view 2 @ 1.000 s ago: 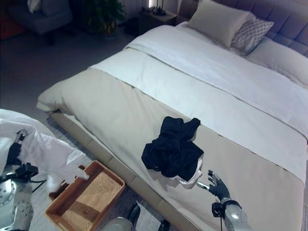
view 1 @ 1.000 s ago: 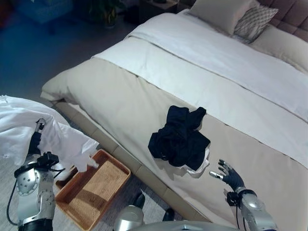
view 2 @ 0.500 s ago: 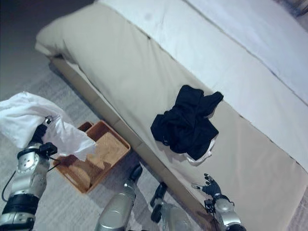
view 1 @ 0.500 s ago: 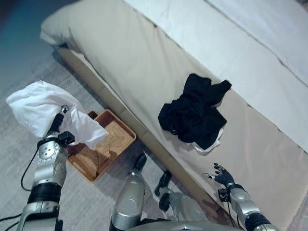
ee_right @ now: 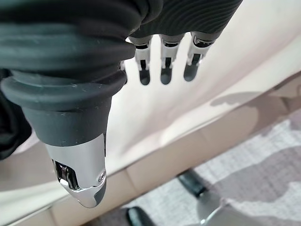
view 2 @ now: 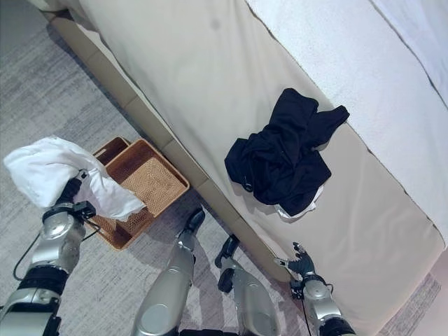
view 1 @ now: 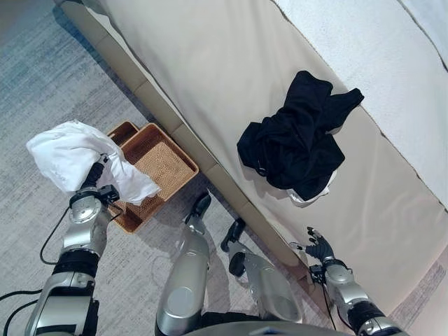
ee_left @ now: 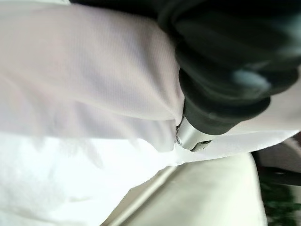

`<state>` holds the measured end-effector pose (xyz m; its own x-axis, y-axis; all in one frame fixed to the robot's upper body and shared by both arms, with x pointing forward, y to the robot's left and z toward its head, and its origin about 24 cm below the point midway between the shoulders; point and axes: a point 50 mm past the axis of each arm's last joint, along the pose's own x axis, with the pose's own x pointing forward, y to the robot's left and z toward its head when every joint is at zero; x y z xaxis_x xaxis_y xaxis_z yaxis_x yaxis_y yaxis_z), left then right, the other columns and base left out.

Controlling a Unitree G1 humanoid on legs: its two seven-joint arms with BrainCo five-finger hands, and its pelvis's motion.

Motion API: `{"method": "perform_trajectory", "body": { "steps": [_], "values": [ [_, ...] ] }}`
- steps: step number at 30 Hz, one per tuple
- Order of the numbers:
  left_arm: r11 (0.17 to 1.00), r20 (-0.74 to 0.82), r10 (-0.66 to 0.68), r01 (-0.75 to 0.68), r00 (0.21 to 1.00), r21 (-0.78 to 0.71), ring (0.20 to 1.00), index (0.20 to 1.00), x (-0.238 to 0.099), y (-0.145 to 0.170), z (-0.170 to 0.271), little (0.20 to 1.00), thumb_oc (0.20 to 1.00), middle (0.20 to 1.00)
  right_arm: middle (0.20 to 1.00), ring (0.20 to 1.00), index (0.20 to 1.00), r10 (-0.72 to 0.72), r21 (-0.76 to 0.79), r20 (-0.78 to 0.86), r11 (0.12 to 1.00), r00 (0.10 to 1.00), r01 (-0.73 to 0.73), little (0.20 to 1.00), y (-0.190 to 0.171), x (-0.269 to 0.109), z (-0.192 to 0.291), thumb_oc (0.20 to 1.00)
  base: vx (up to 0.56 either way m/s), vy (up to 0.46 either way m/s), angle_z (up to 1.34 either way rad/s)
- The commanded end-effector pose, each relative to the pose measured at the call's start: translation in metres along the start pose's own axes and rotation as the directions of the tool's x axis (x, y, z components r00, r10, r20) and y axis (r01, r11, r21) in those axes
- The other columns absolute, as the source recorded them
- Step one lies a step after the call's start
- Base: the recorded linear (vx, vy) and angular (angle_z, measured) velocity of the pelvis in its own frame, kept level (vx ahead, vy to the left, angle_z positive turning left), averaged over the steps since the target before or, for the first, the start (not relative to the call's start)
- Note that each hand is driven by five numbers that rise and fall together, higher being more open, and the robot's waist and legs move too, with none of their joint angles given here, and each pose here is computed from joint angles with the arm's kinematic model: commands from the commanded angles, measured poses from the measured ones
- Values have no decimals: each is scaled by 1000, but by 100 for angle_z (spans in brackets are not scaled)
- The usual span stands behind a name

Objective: Pick up clothes into the bucket

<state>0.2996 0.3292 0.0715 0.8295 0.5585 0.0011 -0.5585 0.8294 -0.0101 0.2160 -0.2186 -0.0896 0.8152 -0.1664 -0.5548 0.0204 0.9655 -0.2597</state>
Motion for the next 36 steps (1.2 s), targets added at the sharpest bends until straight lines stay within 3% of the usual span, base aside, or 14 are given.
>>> {"method": "perform_trajectory", "body": {
  "steps": [1, 8, 13, 22, 23, 24, 28, 32, 36],
  "values": [
    [998, 129, 68, -69, 989, 9, 200, 200, 16, 2, 35, 200, 200, 200, 1000, 1000, 1000, -33, 13, 78, 999, 996, 32, 1000, -9, -2, 10, 1000, -57, -29, -6],
    [979, 167, 79, -108, 983, 175, 200, 200, 32, -5, 56, 200, 200, 200, 1000, 1000, 1000, -44, 29, 179, 999, 983, 39, 1000, -8, 1, 35, 1000, -73, 22, -12],
    [919, 198, 92, -160, 976, 360, 200, 200, 42, 4, 71, 200, 200, 200, 1000, 1000, 1000, -76, 53, 237, 996, 968, 65, 1000, -18, 1, 49, 1000, -52, 89, -19],
    [856, 205, 109, -197, 973, 478, 200, 200, 50, 17, 83, 200, 200, 200, 1000, 1000, 1000, -98, 86, 288, 993, 953, 77, 1000, -30, -1, 61, 1000, -23, 52, -24],
    [855, 180, 115, -190, 977, 483, 485, 485, 50, 17, 78, 485, 485, 485, 1000, 1000, 1000, -96, 83, 288, 994, 953, 75, 1000, -30, 0, 61, 1000, -15, 13, -7],
    [852, 163, 127, -191, 979, 488, 1000, 1000, 50, 19, 75, 1000, 1000, 1000, 1000, 1000, 1000, -94, 79, 285, 994, 954, 75, 1000, -29, 0, 61, 1000, -17, 4, -5],
    [867, 45, 162, -164, 986, 471, 1000, 1000, 50, 16, 55, 1000, 1000, 1000, 1000, 1000, 1000, -81, 64, 276, 996, 958, 65, 1000, -27, 1, 62, 1000, -11, -12, 1],
    [942, -119, 193, -150, 974, 299, 1000, 1000, 43, 14, 23, 1000, 1000, 1000, 1000, 1000, 1000, -84, 88, 301, 994, 950, 60, 1000, -27, 1, 72, 1000, -22, -34, 8],
    [974, -292, 206, -165, 934, 157, 1000, 1000, 22, 15, -26, 1000, 1000, 1000, 1000, 1000, 1000, -179, 216, 468, 973, 865, 84, 1000, -39, -8, 118, 1000, -4, -5, 2]
  ]
}}
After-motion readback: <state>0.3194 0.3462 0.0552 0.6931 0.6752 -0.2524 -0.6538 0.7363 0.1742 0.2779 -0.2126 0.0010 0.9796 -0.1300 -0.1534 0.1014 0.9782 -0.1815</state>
